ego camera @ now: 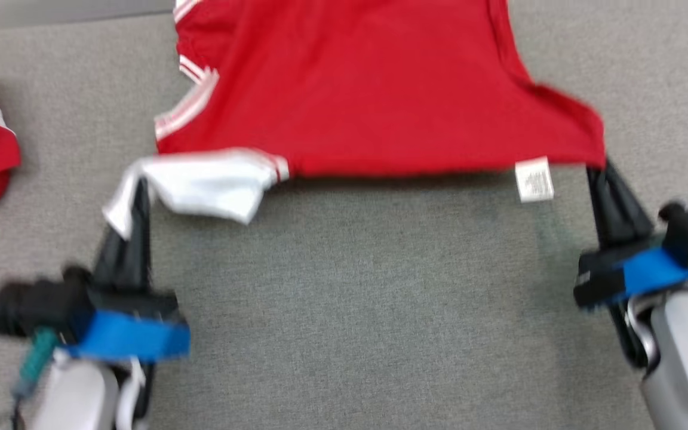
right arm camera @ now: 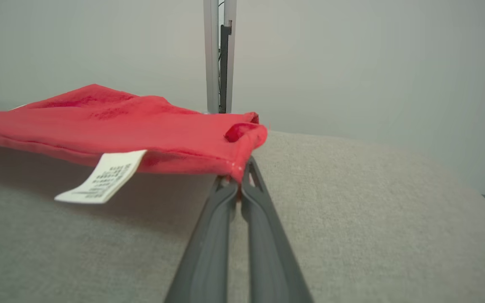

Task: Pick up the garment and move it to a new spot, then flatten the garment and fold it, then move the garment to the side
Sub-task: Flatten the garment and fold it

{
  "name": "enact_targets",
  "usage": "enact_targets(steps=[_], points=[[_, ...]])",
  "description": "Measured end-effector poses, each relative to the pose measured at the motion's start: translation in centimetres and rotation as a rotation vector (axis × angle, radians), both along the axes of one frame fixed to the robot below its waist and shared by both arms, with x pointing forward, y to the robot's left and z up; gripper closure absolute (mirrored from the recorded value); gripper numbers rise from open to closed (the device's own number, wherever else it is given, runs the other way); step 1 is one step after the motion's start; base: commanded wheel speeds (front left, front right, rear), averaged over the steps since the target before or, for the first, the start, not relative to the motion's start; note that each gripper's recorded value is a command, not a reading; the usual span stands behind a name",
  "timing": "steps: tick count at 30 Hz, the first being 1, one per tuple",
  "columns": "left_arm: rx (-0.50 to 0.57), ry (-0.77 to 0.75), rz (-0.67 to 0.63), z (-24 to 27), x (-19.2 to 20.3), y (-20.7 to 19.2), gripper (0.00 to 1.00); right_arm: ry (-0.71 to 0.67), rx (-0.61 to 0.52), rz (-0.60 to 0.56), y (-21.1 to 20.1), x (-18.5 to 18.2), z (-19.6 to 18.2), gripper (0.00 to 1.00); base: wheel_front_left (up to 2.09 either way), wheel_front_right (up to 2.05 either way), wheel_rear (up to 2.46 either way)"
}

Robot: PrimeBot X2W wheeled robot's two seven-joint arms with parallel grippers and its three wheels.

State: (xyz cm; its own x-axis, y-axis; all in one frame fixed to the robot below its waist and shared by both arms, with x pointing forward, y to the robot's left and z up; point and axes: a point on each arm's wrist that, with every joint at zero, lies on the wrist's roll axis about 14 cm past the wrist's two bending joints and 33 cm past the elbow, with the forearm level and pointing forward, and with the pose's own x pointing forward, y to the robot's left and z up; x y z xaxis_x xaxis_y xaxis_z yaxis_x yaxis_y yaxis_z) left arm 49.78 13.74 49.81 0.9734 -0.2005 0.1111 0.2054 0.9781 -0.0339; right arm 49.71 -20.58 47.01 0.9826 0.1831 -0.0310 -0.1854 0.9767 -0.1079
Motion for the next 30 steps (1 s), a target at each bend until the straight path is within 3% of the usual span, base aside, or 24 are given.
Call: enact_targets(steps=[10, 22, 30], points=[[-0.103, 0.238, 0.087, -5.3, -10.9, 0.4, 1.00, 0.164, 0.051, -0.065, -1.0, -10.2, -4.4, 1.00, 0.00, 0.00, 0.00], [-0.138, 0.288, 0.155, -6.0, -16.1, 1.9, 1.00, 0.234, 0.105, -0.104, -0.5, -16.9, -5.8, 1.00, 0.00, 0.00, 0.00], [-0.106, 0.262, 0.086, -5.6, -15.0, 0.9, 1.00, 0.216, 0.094, -0.108, -0.8, -16.5, -5.4, 1.00, 0.00, 0.00, 0.00]])
